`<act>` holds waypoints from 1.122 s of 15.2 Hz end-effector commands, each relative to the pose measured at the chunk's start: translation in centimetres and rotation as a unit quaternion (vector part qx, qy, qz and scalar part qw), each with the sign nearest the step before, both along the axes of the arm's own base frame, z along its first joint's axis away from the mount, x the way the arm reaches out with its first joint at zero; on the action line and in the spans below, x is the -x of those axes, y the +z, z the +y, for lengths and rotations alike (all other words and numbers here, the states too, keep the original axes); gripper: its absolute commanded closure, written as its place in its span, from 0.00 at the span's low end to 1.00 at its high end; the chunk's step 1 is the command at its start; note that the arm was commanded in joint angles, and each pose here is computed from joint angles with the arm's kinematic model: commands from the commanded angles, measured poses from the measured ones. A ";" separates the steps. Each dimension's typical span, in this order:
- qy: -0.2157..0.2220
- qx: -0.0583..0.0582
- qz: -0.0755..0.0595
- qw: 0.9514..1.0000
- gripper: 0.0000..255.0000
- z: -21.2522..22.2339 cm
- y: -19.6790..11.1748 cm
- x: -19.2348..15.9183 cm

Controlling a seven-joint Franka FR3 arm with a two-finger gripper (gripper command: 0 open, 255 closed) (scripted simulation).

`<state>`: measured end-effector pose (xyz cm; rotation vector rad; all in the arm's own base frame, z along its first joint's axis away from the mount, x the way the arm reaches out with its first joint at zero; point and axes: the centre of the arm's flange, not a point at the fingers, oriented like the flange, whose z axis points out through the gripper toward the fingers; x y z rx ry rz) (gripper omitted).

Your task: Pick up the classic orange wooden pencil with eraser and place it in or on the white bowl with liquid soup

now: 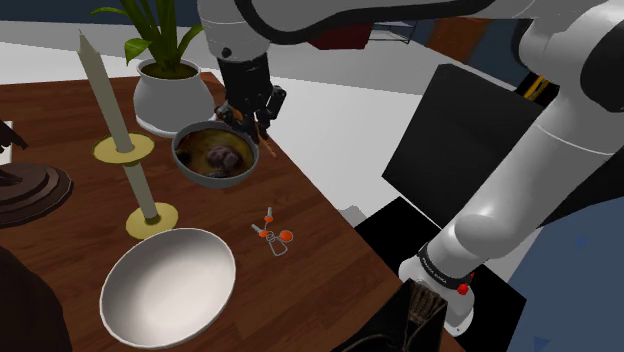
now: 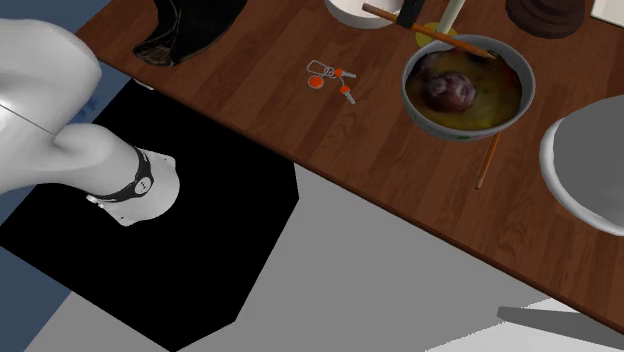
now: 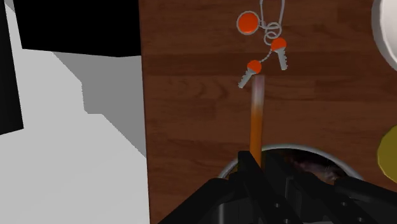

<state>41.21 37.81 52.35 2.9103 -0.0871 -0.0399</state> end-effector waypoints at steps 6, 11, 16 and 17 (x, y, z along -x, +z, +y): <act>-0.001 0.000 0.000 1.000 1.00 3.5 0.4 -8.7; -0.001 0.000 0.000 1.000 1.00 4.4 -1.1 -10.8; -0.001 0.000 0.000 1.000 1.00 4.4 -3.7 -10.8; -0.001 0.000 0.000 1.000 1.00 4.4 -4.2 -10.8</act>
